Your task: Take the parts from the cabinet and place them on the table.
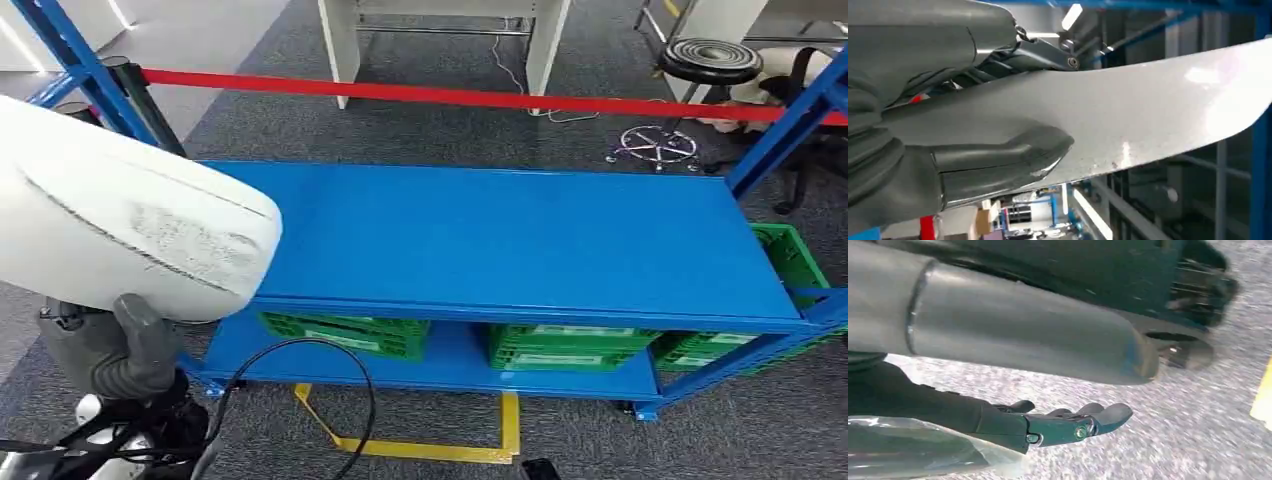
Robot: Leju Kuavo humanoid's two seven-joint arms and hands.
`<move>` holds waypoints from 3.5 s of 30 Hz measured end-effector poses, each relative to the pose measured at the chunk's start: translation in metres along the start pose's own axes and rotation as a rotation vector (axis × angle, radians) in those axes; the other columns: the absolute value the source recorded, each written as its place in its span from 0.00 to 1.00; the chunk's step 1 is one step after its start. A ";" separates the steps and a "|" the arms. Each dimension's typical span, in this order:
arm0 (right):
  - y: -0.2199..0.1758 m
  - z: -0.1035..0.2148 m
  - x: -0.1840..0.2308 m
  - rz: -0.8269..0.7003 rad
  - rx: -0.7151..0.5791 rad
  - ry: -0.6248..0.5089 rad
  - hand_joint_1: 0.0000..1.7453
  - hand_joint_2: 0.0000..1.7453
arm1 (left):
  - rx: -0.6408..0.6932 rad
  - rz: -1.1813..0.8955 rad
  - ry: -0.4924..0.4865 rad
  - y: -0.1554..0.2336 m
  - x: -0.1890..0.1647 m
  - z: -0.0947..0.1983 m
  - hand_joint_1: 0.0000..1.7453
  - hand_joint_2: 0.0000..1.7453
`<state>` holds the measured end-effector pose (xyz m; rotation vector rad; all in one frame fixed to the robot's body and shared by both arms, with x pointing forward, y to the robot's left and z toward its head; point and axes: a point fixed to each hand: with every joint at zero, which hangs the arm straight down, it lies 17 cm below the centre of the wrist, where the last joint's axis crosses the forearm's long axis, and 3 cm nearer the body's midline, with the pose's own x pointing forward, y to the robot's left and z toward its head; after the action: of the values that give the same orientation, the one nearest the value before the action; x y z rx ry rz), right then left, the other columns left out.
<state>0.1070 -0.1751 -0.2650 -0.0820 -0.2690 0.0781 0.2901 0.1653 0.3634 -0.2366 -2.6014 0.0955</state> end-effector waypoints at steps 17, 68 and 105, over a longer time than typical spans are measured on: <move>-0.046 -0.001 -0.002 -0.189 -0.240 0.000 0.00 0.00 | -0.052 0.088 0.147 -0.041 0.001 0.053 1.00 1.00; -0.035 -0.006 -0.009 -0.156 -0.065 0.001 0.00 0.00 | 0.052 0.145 0.166 0.009 0.001 0.053 1.00 1.00; -0.041 -0.004 0.013 -0.084 -0.155 -0.104 0.00 0.00 | 0.052 0.078 0.173 0.038 -0.029 0.047 1.00 1.00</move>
<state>0.1233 -0.2153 -0.2612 -0.2208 -0.3822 -0.0221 0.2968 0.1959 0.3039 -0.3141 -2.4148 0.1631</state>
